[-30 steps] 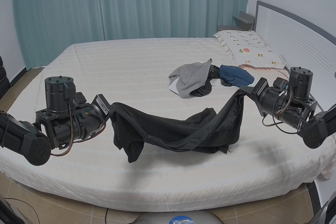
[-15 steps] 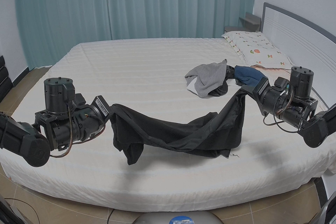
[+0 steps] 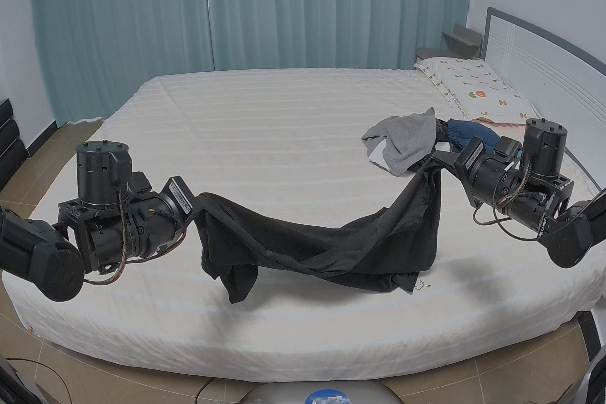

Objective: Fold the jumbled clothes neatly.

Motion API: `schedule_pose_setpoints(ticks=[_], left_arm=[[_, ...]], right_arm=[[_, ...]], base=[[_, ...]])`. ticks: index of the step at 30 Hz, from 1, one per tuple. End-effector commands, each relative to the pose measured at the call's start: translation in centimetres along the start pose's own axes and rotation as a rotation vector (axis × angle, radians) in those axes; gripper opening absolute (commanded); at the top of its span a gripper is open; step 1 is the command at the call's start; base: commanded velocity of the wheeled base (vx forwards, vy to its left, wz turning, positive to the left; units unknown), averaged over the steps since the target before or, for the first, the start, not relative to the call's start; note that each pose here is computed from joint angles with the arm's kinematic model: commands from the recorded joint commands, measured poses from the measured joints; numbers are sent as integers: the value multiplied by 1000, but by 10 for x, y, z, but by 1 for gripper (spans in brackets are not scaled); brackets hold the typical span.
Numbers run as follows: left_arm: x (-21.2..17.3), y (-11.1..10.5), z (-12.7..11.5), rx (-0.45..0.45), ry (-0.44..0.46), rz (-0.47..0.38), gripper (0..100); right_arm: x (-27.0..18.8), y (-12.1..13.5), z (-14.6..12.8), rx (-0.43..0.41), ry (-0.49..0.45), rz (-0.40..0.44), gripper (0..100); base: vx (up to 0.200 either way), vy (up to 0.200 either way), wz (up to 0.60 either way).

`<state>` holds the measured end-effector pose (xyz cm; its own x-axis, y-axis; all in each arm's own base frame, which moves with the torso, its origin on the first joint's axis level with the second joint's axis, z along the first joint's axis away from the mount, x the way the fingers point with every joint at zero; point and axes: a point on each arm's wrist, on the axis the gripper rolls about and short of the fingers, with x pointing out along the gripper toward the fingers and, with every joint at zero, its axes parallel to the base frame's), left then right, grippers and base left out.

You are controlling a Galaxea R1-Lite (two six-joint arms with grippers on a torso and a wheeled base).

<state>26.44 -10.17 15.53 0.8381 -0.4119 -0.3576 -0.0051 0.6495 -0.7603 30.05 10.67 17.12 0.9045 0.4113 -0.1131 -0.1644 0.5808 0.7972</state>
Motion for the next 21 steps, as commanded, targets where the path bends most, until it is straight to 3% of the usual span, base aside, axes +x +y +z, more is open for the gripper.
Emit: schedule_pose_setpoints(ticks=[1, 3, 7, 15, 21], left_arm=[[-3, -1, 0, 0, -4, -4, 0], [-4, 1, -2, 1, 3, 3, 0], [-10, 6, -7, 5, 16, 16, 0], [-22, 12, -16, 10, 42, 27, 0], [-29, 14, -25, 16, 68, 27, 0]], right_arm=[[-1, 4, -2, -3, 4, 11, 0], [-1, 6, -3, -6, 3, 14, 0], [-12, 16, -1, -12, 1, 39, 0], [-32, 11, -7, -7, 14, 12, 0], [-58, 15, -5, -10, 0, 31, 0]], base=[[0, 200, 0], [0, 200, 0], [0, 0, 0], [0, 0, 0], [-200, 0, 0]])
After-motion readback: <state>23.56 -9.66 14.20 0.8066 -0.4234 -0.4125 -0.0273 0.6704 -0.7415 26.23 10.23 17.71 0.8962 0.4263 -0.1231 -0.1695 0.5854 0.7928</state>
